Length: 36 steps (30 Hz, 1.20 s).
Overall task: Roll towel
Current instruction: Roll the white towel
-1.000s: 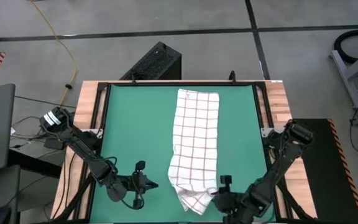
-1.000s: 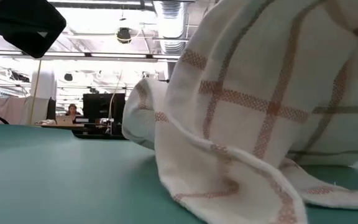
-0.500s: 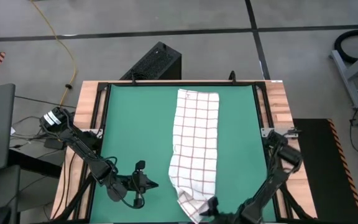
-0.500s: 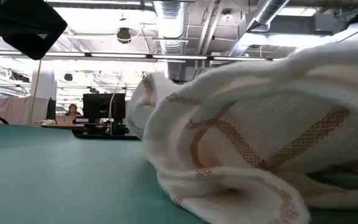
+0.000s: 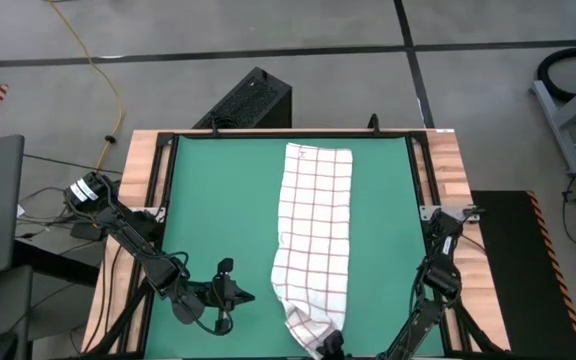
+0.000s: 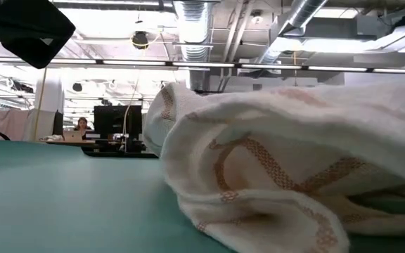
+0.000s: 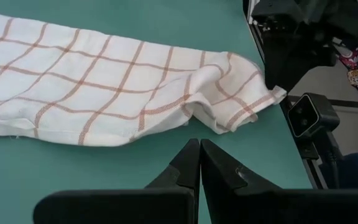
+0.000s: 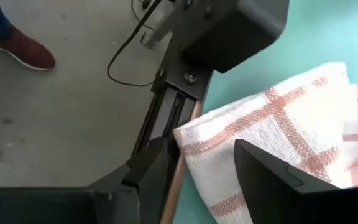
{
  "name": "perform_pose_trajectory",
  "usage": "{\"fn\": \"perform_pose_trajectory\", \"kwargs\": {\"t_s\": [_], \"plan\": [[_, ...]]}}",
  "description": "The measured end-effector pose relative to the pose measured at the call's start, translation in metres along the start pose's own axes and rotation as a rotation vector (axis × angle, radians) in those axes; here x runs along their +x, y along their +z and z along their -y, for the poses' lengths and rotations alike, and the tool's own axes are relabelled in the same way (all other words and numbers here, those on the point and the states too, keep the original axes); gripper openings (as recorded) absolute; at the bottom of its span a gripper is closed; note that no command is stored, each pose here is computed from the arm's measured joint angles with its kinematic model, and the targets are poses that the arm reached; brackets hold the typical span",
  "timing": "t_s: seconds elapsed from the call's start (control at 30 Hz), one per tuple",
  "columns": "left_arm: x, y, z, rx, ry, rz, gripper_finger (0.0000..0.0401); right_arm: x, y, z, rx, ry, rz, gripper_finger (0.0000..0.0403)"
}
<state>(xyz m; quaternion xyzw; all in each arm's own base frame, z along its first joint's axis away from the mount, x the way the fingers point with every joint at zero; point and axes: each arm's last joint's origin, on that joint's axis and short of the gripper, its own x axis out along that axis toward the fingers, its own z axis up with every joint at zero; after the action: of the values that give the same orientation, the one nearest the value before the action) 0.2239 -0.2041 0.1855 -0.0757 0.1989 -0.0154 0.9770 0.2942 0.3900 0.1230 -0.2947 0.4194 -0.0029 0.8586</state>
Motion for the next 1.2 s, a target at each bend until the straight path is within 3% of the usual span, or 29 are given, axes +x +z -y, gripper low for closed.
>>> {"fn": "perform_pose_trajectory", "kwargs": {"t_s": [0.13,0.37,0.53,0.8,1.07,1.2], "plan": [[0.000,0.000,0.000,0.000,-0.003,-0.001,0.0002,0.001,0.000,0.000,0.050,0.007,-0.003,0.0158],[0.000,0.000,0.001,0.018,-0.014,-0.002,0.0002,0.008,0.005,0.007,0.140,0.027,-0.020,0.0019],[-0.001,0.004,0.005,0.055,-0.071,0.021,0.0002,0.007,0.019,0.032,0.080,-0.063,-0.045,0.0010],[-0.002,0.004,0.006,0.070,-0.068,0.032,0.0002,-0.022,0.052,0.106,-0.058,-0.130,-0.176,0.0006],[-0.002,0.009,0.006,0.141,-0.022,0.099,0.0002,0.003,0.071,0.191,-0.085,-0.179,-0.189,0.0004],[-0.002,0.008,0.003,0.128,0.099,0.121,0.0002,0.004,0.073,0.225,-0.058,-0.221,-0.191,0.0004]]}}
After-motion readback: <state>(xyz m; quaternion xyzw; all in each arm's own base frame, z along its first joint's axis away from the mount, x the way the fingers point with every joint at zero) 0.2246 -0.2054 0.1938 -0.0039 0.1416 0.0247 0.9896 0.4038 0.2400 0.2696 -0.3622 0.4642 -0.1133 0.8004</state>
